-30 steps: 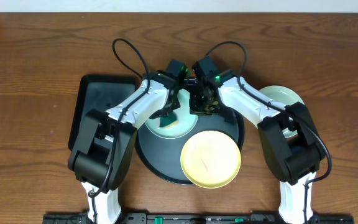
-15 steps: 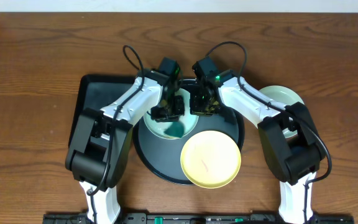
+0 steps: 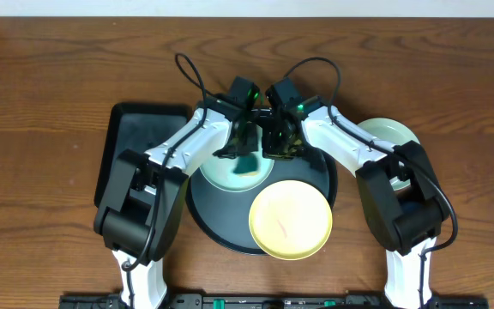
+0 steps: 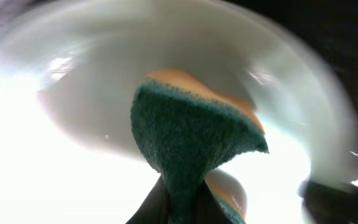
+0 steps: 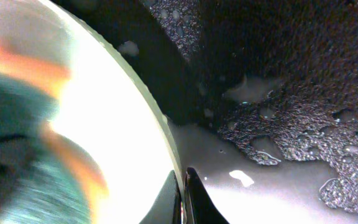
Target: Clean dirty plates on tray and stack at the side
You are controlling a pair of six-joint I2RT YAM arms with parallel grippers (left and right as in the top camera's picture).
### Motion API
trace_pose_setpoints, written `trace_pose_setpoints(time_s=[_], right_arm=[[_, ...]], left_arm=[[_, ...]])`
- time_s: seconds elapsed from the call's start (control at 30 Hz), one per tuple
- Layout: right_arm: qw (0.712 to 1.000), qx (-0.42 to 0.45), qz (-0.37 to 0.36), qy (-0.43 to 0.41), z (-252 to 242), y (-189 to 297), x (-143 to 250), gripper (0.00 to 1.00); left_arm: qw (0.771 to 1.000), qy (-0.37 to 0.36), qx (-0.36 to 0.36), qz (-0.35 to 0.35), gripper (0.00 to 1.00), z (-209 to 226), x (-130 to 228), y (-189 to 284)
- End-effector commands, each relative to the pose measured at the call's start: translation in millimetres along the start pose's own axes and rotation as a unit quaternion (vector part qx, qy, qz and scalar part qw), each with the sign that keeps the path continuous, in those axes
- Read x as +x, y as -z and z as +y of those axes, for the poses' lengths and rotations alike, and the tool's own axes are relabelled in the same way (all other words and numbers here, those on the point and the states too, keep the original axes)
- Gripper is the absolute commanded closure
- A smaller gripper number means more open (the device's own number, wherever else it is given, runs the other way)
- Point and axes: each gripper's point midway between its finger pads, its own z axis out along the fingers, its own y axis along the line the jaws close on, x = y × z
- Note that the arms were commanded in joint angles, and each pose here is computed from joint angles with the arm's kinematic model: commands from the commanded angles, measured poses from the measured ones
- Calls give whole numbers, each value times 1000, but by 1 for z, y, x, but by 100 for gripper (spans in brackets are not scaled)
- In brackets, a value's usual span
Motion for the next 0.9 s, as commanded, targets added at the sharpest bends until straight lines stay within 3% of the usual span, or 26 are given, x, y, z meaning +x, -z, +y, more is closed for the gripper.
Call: trace_pose_setpoints(time_s=[0.0, 0.2, 0.43, 0.63, 0.87], right_arm=[[1000, 16, 7, -2, -5, -10, 3, 99], [1000, 16, 7, -2, -5, -10, 3, 99], [1000, 14, 5, -1, -5, -10, 2, 99], [1000, 14, 6, -1, -5, -10, 2, 99], [1000, 15, 6, -1, -5, -10, 2, 99]], left_arm=[[982, 61, -162, -79, 92, 67, -28, 27], [986, 54, -155, -26, 93, 67, -2, 40], [997, 23, -4, 79, 92, 14, 34, 30], [996, -13, 65, 62, 93, -14, 23, 30], [1000, -10, 8, 8, 92, 5, 4, 14]])
